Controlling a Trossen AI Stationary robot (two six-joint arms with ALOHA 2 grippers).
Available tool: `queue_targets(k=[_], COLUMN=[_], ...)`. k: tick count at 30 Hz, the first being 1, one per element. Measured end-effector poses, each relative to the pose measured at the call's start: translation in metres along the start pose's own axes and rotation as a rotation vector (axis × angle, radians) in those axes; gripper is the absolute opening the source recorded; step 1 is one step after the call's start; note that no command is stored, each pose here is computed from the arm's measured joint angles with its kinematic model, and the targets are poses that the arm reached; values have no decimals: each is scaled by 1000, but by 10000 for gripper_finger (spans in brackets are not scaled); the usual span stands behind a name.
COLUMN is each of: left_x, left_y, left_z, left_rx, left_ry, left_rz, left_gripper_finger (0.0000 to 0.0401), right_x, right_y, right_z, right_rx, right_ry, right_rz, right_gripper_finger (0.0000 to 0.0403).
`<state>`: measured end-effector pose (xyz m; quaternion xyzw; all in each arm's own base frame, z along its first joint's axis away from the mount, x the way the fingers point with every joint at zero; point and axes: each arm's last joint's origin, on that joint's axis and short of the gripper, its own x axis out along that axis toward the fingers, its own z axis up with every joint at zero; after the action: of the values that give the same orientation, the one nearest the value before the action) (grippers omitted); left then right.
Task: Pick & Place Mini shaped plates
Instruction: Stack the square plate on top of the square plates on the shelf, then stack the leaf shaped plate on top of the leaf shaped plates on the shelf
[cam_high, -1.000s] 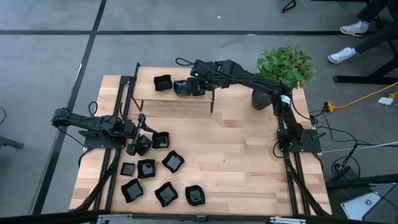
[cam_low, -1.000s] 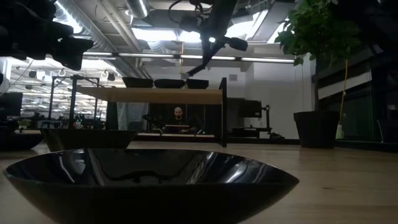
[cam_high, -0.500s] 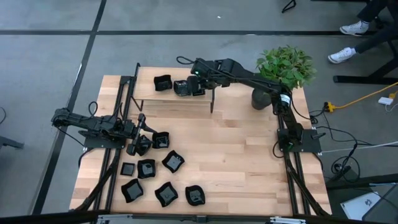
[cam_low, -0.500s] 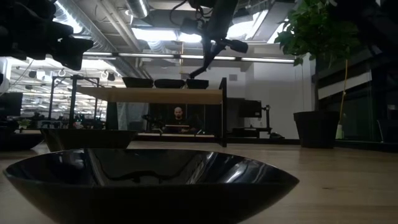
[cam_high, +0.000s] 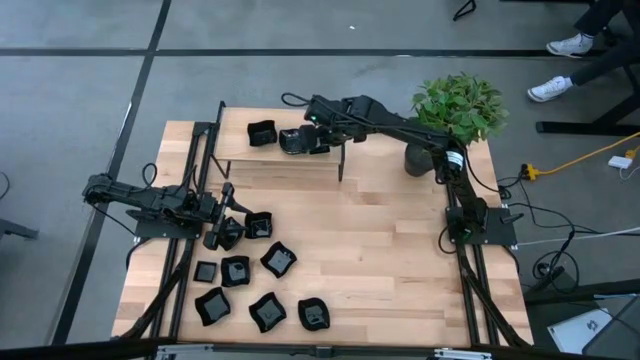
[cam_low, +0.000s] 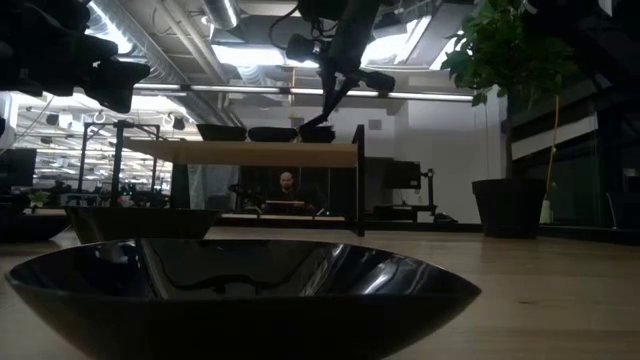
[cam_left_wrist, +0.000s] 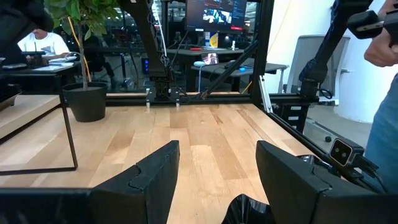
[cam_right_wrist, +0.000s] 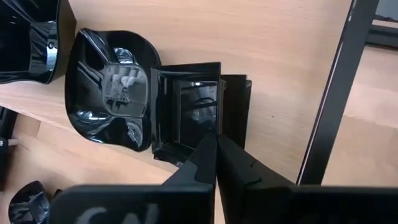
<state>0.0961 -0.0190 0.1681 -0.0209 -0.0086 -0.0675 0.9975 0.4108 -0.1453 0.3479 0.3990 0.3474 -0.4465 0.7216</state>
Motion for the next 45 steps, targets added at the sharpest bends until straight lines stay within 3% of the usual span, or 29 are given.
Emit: queue_targets(k=[7,29,35,45], left_x=[0,0,0,0], left_y=[0,0,0,0], left_z=[0,0,0,0], left_rx=[0,0,0,0], left_ry=[0,1,1,0], left_rz=[0,0,0,0], left_gripper_finger=[207,207,207,207], right_x=[1,2,2,-10], right_y=[-2,-5,-4,-3], right_z=[3,7,7,7], right_rx=[-23,-1,33,82], right_ry=[-7,-6,-3,28], right_rz=[-2,-3,0,47], right_gripper_finger=[59,335,350,311])
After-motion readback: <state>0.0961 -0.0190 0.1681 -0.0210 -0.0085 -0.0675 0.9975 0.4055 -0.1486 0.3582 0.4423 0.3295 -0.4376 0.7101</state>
